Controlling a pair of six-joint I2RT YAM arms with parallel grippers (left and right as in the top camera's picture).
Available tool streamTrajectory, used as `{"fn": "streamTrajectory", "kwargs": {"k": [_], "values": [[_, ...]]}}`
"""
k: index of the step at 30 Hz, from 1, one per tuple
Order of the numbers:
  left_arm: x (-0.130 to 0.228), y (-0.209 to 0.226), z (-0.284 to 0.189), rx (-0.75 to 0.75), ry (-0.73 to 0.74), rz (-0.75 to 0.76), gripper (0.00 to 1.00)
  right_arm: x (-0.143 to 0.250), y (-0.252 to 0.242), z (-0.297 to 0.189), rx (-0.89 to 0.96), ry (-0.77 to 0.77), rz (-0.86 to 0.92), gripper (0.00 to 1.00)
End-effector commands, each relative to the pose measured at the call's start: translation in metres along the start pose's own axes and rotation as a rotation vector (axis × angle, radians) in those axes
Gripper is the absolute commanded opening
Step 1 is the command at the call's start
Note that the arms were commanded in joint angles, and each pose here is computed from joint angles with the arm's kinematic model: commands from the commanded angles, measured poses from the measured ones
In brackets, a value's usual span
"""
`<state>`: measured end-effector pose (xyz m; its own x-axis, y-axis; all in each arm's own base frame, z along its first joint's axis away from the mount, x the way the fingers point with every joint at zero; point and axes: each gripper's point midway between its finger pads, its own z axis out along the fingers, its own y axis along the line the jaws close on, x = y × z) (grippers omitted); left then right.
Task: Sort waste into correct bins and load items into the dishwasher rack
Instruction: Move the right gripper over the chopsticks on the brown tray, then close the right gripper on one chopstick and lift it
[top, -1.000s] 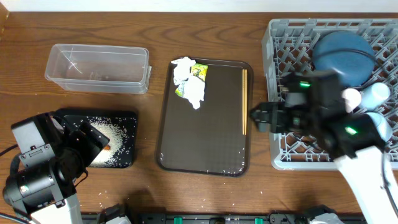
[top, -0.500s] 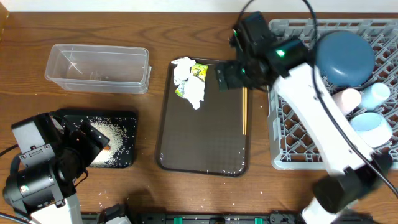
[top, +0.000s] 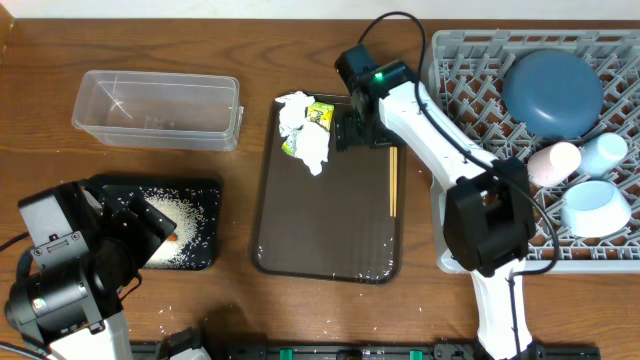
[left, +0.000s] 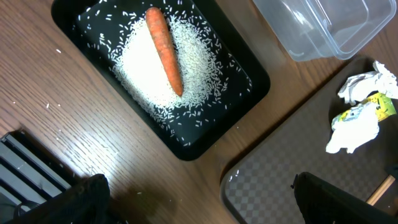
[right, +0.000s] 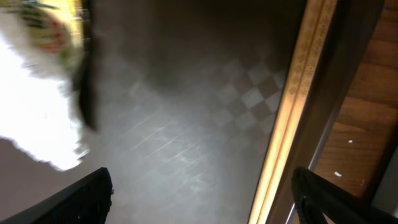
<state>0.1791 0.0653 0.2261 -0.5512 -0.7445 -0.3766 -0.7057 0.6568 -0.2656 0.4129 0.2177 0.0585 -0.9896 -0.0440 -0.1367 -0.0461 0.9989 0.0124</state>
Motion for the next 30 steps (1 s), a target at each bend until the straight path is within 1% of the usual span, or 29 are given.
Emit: {"fn": "streamTrajectory", "kwargs": {"k": [1, 5, 11, 23, 26, 30], "values": [[-0.001, 0.003, 0.000, -0.014, -0.003, 0.006, 0.97, -0.009, -0.014, 0.008, 0.050, -0.019, 0.059, 0.91], [-0.001, 0.003, 0.000, -0.014, -0.003, 0.006, 0.96, -0.007, -0.022, 0.020, 0.057, 0.013, 0.088, 0.91], [-0.001, 0.003, 0.000, -0.014, -0.003, 0.006, 0.97, -0.003, -0.021, 0.035, 0.010, 0.068, 0.113, 0.89], [-0.001, 0.003, 0.000, -0.014, -0.003, 0.006, 0.97, -0.003, -0.020, 0.043, 0.009, 0.073, 0.112, 0.88], [-0.001, 0.003, 0.000, -0.014, -0.003, 0.006, 0.97, -0.001, -0.020, 0.045, 0.014, 0.082, 0.149, 0.87], [-0.001, 0.003, 0.000, -0.014, -0.003, 0.006, 0.97, -0.001, -0.016, 0.047, -0.010, 0.084, 0.152, 0.88]]}}
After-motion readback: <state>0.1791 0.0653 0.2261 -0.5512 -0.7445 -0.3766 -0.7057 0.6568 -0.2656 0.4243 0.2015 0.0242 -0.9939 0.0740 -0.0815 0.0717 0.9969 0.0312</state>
